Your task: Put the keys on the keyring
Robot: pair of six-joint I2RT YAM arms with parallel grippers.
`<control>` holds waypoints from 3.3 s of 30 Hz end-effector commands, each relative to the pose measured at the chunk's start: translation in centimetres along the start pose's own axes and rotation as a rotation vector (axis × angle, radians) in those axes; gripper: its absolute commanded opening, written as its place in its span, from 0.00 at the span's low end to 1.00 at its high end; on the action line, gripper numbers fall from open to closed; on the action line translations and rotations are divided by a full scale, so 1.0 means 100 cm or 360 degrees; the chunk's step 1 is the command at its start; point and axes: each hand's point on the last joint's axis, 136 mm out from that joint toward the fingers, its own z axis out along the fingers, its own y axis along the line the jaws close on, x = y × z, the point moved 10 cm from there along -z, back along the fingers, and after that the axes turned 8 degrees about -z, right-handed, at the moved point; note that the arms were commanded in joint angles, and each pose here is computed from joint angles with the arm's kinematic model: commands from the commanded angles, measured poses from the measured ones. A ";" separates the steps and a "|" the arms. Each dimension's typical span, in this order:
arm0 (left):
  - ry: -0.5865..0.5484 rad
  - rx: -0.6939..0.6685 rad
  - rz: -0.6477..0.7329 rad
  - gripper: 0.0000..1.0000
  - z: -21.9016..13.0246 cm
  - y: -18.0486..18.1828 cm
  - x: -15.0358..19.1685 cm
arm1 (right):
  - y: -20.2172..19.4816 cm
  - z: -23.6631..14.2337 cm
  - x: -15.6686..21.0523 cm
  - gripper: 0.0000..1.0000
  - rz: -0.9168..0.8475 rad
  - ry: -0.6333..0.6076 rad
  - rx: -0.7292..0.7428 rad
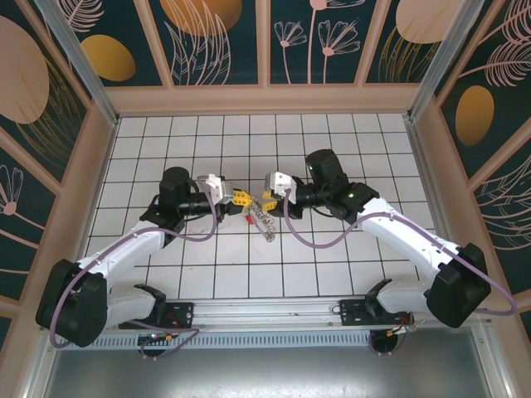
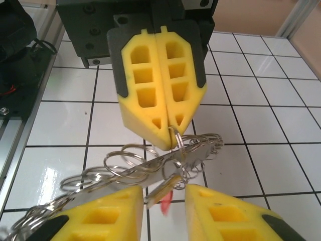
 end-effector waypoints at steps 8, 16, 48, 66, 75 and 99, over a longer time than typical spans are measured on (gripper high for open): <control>-0.0107 0.0116 0.0121 0.00 -0.002 -0.005 -0.014 | -0.007 0.005 -0.012 0.27 -0.0060 -0.0131 -0.0100; -0.0146 0.0123 0.0174 0.00 -0.004 -0.009 -0.016 | -0.010 0.011 -0.006 0.10 -0.0024 -0.0074 -0.0104; -0.0175 0.0144 0.0138 0.00 -0.001 -0.005 -0.011 | -0.005 0.005 -0.013 0.23 -0.0082 -0.0160 -0.0126; -0.0178 0.0167 0.0144 0.00 -0.001 -0.006 -0.011 | -0.008 0.018 -0.004 0.19 -0.0044 -0.0157 -0.0159; -0.0024 0.0290 0.0164 0.02 0.002 -0.005 -0.009 | -0.010 0.018 -0.006 0.00 -0.0041 -0.0139 -0.0168; 0.0132 0.0128 0.0034 0.17 0.007 0.009 -0.004 | -0.014 0.030 -0.014 0.00 -0.0053 0.0025 -0.0080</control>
